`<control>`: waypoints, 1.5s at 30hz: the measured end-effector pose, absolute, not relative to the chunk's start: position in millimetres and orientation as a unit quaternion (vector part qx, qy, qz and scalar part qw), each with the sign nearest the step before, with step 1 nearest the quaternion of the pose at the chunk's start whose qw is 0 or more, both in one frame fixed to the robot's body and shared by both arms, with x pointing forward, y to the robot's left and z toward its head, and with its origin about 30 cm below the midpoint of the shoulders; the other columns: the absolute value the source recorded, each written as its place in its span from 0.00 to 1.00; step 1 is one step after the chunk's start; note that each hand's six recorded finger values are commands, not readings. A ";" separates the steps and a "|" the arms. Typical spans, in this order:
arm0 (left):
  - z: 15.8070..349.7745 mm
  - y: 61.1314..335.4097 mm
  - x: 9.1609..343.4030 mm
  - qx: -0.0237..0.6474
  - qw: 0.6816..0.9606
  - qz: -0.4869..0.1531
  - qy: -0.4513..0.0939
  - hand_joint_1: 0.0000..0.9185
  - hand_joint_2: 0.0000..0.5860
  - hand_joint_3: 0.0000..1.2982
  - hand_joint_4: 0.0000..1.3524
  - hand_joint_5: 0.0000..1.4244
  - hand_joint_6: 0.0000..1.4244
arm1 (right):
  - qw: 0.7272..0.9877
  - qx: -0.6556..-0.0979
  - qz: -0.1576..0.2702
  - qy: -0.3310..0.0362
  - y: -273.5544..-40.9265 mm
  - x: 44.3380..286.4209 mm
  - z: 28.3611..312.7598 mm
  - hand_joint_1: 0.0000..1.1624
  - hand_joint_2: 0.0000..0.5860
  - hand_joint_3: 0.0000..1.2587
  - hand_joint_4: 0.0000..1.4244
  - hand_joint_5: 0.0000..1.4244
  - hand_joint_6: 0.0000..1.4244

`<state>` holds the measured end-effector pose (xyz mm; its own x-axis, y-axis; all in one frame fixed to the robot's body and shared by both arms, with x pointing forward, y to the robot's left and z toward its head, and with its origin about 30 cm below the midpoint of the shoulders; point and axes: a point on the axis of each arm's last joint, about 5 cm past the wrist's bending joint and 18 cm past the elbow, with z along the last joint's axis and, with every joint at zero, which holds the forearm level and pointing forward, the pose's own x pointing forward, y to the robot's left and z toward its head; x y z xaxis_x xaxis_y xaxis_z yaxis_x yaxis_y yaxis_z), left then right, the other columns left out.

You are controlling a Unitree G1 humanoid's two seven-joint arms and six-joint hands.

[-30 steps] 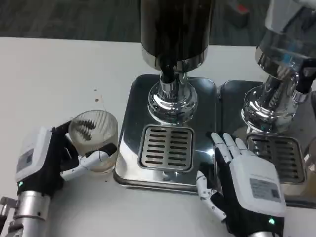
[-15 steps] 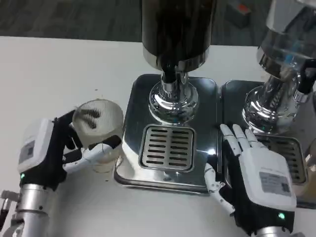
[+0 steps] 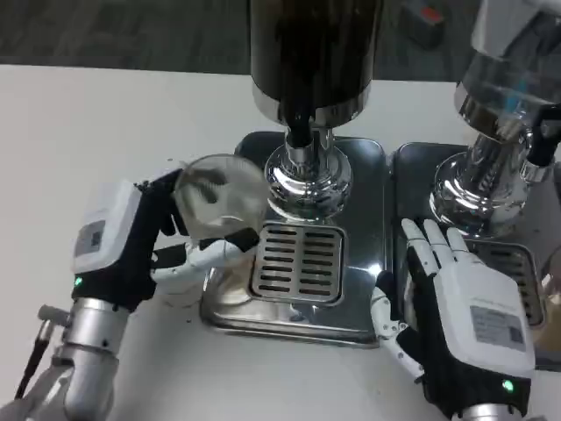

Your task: Grasp the cup under the faucet to collect the drink, then remove the cup.

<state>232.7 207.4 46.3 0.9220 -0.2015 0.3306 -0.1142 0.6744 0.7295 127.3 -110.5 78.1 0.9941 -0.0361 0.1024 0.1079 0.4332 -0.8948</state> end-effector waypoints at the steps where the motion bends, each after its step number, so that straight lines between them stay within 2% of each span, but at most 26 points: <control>1: 47.4 201.5 236.3 0.404 0.891 -0.038 -0.201 0.42 0.14 0.45 0.52 0.65 0.70 | 0.847 -0.528 -0.045 -0.034 -110.0 126.7 78.9 0.12 0.95 0.11 0.05 0.04 0.13; 5: 47.5 190.8 241.6 0.401 0.893 -0.049 -0.201 0.42 0.14 0.44 0.51 0.64 0.70 | 0.847 -0.529 -0.048 -0.028 -110.8 125.4 78.5 0.12 0.95 0.11 0.05 0.04 0.13; 12: 39.8 186.3 239.1 0.407 0.895 -0.068 -0.168 0.42 0.14 0.44 0.51 0.64 0.70 | 0.849 -0.526 -0.053 -0.023 -109.5 123.7 78.2 0.12 0.95 0.11 0.05 0.04 0.13; 19: 38.2 181.7 240.4 0.411 0.894 -0.080 -0.162 0.42 0.13 0.44 0.51 0.64 0.68 | 0.849 -0.524 -0.057 -0.021 -108.9 122.6 77.7 0.12 0.95 0.11 0.05 0.04 0.13; 26: 44.4 168.7 253.1 0.430 0.880 -0.103 -0.173 0.42 0.13 0.44 0.51 0.64 0.68 | 0.850 -0.523 -0.058 -0.020 -108.1 122.4 77.7 0.12 0.95 0.11 0.05 0.04 0.13; 35: 45.3 154.3 257.8 0.432 0.877 -0.113 -0.176 0.42 0.13 0.44 0.50 0.63 0.67 | 0.849 -0.524 -0.064 -0.020 -108.8 119.5 80.3 0.12 0.95 0.10 0.05 0.04 0.13; 41: 44.1 155.1 257.5 0.436 0.877 -0.110 -0.169 0.35 0.14 0.35 0.41 0.58 0.61 | 0.849 -0.524 -0.063 -0.020 -108.8 119.4 80.3 0.12 0.95 0.10 0.05 0.04 0.13; 45: 42.4 157.7 257.0 0.447 0.874 -0.112 -0.156 0.24 0.13 0.28 0.34 0.54 0.57 | 0.849 -0.524 -0.063 -0.022 -108.6 120.5 81.0 0.12 0.95 0.10 0.05 0.04 0.13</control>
<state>257.0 157.7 42.4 0.9262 -0.3356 0.1718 0.0569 0.5749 0.8163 120.5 -108.6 81.0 0.9912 -0.0838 0.1025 0.1292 0.4428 -0.8872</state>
